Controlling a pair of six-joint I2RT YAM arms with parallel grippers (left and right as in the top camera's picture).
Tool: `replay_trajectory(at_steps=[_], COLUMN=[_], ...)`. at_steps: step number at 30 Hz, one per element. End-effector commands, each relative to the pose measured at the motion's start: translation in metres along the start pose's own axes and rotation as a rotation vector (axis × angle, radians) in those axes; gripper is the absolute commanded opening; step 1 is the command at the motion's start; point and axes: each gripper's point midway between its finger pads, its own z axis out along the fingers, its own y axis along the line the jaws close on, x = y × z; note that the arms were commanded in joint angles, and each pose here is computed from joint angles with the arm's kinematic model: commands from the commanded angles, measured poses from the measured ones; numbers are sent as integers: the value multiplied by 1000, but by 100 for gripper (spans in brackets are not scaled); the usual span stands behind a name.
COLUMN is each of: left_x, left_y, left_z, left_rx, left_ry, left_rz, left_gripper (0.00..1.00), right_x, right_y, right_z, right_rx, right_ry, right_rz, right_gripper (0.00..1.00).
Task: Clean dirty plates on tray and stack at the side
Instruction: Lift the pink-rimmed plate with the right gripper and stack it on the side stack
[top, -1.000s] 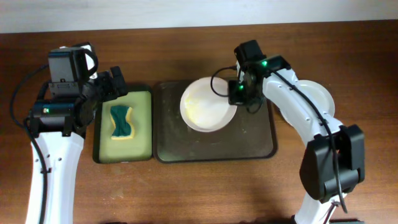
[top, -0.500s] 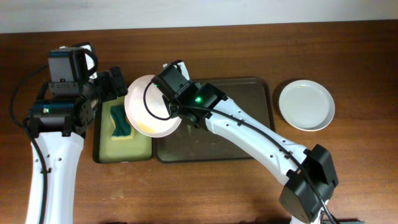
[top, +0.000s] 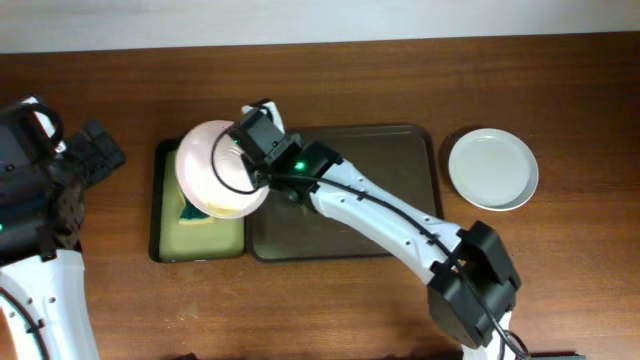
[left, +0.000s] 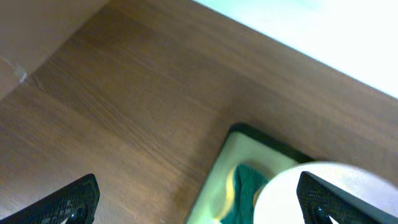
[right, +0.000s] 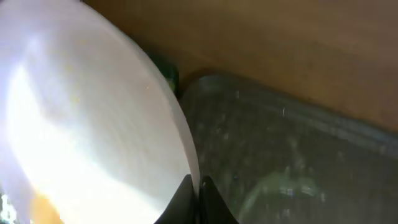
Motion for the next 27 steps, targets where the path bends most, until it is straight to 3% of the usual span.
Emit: replay_trajectory(at_steps=[1,7,11,13,19,22,24,27], left_x=[-2,-2,-1,-1,-1,-1,-1,-1], left_y=[0,0,0,1,0,0,0,0], left_z=[-3,-3,-3,-3,-3,-3,-3,-3], left_rx=[3,3,2,2,2,2,2,2], left_ry=[-7,-7,-4,-4,-4,-4,-4,-4], left_rz=[10,10,11,10,11,11,11,11], left_gripper=[99,99,99,99,99,99,99,100], right_x=[-30,-73,-70,-70,-71,-47,-21,-12], right_y=[3,31,63,56,61,58,55,39], right_z=[-20,-95,-108,-116,-114,-77,-31,-12], right_rx=[172,608,584,652,617,401,64,-338], right_ry=[-166,-444,-475,-473,-487,-407,-195,19], right_rz=[-142,-454,-555,-543,-529,-340,-151,-37], right_gripper=[4,4,4,4,4,4,4,4])
